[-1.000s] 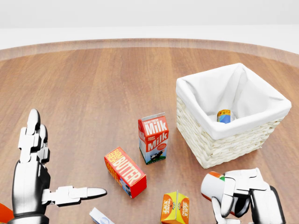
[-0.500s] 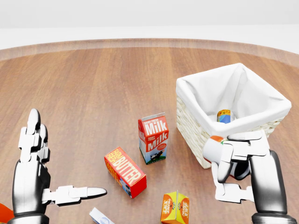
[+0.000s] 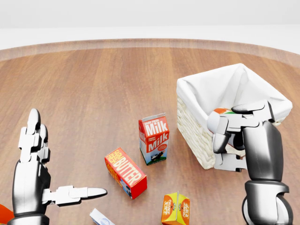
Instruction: Pick up the alphabet soup and the tomato sauce, and put them in the basket.
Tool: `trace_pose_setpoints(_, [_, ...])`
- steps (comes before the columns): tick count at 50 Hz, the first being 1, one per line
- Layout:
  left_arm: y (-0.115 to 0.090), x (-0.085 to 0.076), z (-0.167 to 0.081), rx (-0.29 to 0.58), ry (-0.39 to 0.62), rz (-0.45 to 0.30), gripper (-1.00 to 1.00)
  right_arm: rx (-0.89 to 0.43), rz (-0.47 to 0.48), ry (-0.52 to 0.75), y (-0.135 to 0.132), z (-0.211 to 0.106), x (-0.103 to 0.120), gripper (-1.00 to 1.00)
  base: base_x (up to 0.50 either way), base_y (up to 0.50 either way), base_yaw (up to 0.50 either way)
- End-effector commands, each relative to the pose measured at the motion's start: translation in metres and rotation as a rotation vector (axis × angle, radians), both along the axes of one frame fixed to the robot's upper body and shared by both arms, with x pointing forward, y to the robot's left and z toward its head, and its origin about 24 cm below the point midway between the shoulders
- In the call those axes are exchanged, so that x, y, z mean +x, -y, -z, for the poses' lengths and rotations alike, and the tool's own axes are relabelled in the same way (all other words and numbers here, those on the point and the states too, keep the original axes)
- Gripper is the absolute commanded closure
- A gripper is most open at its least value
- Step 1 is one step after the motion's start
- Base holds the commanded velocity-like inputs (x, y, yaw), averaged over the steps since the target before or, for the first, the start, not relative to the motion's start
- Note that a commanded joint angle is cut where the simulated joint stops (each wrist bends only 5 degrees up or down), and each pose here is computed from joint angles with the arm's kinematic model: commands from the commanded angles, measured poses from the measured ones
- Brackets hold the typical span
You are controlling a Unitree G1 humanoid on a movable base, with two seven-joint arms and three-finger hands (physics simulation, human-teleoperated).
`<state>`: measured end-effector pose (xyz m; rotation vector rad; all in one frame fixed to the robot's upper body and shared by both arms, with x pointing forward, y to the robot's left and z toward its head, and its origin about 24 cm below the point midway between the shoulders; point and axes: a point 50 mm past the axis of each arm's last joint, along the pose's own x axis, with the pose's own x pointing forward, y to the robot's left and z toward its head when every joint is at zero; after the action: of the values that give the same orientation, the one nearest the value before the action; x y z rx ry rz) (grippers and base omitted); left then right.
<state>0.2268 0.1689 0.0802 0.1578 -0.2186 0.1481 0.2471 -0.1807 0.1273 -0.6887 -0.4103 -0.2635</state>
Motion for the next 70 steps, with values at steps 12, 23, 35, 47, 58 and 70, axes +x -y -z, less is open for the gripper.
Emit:
trace_pose_setpoints(12, [0.0,-0.001,0.0,0.001,0.001,0.0,-1.0,-0.157,0.117,0.08,0.006,-0.011,0.037,1.0,0.0,0.0,0.0])
trace_pose_setpoints(23, [0.001,-0.001,0.0,0.003,0.001,0.0,-1.0,-0.199,0.138,0.052,0.007,-0.007,0.06,1.0,0.0,0.0,0.0])
trace_pose_setpoints(35, [0.0,-0.001,0.001,0.002,-0.005,-0.001,-1.0,-0.251,0.115,0.104,-0.004,-0.025,0.071,1.0,0.0,0.0,0.0])
trace_pose_setpoints(47, [0.0,0.0,-0.002,0.001,0.007,-0.001,-1.0,-0.337,0.142,0.111,-0.006,-0.035,0.095,1.0,0.0,0.0,0.0])
trace_pose_setpoints(58, [-0.001,0.0,-0.002,-0.001,0.01,-0.001,-1.0,-0.415,0.221,0.063,0.002,-0.029,0.124,1.0,0.0,0.0,0.0])
trace_pose_setpoints(70, [-0.001,0.0,0.0,-0.001,0.002,-0.001,-1.0,-0.511,0.24,-0.033,0.003,-0.018,0.144,1.0,0.0,0.0,0.0])
